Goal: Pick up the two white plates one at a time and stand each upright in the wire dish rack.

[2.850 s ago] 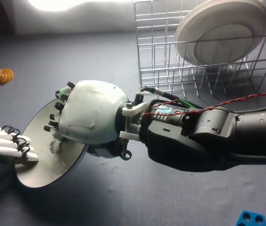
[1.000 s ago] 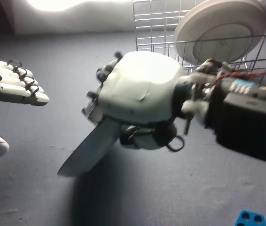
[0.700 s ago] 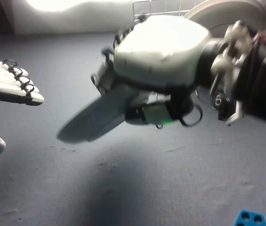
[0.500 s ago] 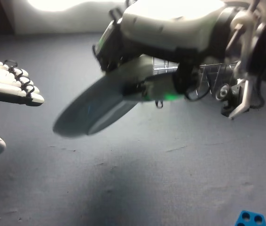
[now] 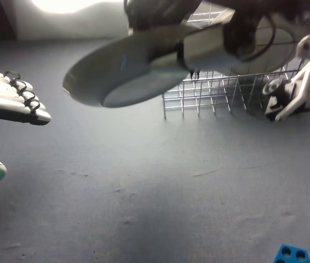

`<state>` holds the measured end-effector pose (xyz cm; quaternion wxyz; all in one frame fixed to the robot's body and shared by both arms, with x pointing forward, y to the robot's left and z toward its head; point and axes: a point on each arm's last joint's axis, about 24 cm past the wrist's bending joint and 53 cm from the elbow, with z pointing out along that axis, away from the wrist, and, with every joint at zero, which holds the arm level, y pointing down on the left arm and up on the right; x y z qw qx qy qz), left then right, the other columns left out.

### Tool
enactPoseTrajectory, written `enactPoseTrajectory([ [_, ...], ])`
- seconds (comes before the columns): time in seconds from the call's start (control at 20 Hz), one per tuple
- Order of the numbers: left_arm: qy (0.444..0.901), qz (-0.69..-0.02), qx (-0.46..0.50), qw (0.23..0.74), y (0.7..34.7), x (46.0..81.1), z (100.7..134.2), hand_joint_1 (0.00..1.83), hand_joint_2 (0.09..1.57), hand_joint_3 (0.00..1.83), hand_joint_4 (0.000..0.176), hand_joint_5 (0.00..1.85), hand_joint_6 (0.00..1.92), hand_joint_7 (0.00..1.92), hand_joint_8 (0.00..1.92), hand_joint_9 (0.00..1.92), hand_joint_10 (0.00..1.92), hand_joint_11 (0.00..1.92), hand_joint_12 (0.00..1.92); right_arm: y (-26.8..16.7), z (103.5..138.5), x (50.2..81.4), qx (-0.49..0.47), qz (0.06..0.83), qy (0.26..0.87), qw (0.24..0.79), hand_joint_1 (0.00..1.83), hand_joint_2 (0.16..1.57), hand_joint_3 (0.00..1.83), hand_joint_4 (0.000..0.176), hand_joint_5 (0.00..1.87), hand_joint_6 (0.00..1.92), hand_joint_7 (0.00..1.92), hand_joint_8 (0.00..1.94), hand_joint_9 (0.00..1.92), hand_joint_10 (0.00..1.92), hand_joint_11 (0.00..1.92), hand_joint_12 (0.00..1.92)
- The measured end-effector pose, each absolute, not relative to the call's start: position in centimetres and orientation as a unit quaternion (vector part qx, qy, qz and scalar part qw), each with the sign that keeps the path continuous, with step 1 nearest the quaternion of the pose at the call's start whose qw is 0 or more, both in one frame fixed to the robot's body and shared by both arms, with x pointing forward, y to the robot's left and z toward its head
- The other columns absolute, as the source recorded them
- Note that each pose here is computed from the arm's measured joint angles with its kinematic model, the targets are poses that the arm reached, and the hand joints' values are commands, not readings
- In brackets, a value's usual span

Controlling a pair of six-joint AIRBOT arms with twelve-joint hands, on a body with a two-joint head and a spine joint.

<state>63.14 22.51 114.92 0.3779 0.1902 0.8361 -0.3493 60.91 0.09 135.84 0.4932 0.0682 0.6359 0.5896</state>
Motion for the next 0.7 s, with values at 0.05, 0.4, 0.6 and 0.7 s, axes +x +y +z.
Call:
enactPoseTrajectory([
  [0.05,0.836,-0.350,0.190,0.378,22.5,63.1,114.9,0.00,1.08,0.00,0.000,0.13,0.01,0.13,0.01,0.09,0.01,0.03,0.02,-0.4,136.0,61.3,0.080,0.591,0.633,0.493,1.20,1.15,0.00,0.030,0.91,1.09,0.94,1.06,1.13,0.00,0.57,1.07],
  [0.4,0.838,-0.349,0.190,0.374,22.4,63.1,114.6,0.00,1.08,0.00,0.000,0.10,0.00,0.10,0.00,0.06,0.00,0.00,0.02,-6.0,136.2,65.3,0.167,0.575,0.617,0.510,1.22,1.12,0.00,0.031,0.96,1.02,1.01,0.94,1.17,0.01,0.65,1.00],
  [0.6,0.838,-0.349,0.190,0.374,22.4,63.1,114.6,0.00,1.07,0.00,0.000,0.10,0.00,0.10,0.00,0.06,0.00,0.01,0.02,-7.7,135.9,66.5,0.198,0.571,0.614,0.508,1.21,1.13,0.00,0.029,0.93,1.06,0.99,0.98,1.15,0.00,0.63,1.02],
  [0.7,0.838,-0.350,0.190,0.374,22.4,63.1,114.6,0.00,1.08,0.00,0.000,0.11,0.00,0.11,0.00,0.07,0.00,0.01,0.03,-8.5,135.7,66.9,0.205,0.567,0.614,0.509,1.21,1.13,0.00,0.027,0.94,1.06,1.00,0.96,1.16,0.00,0.62,1.02],
])
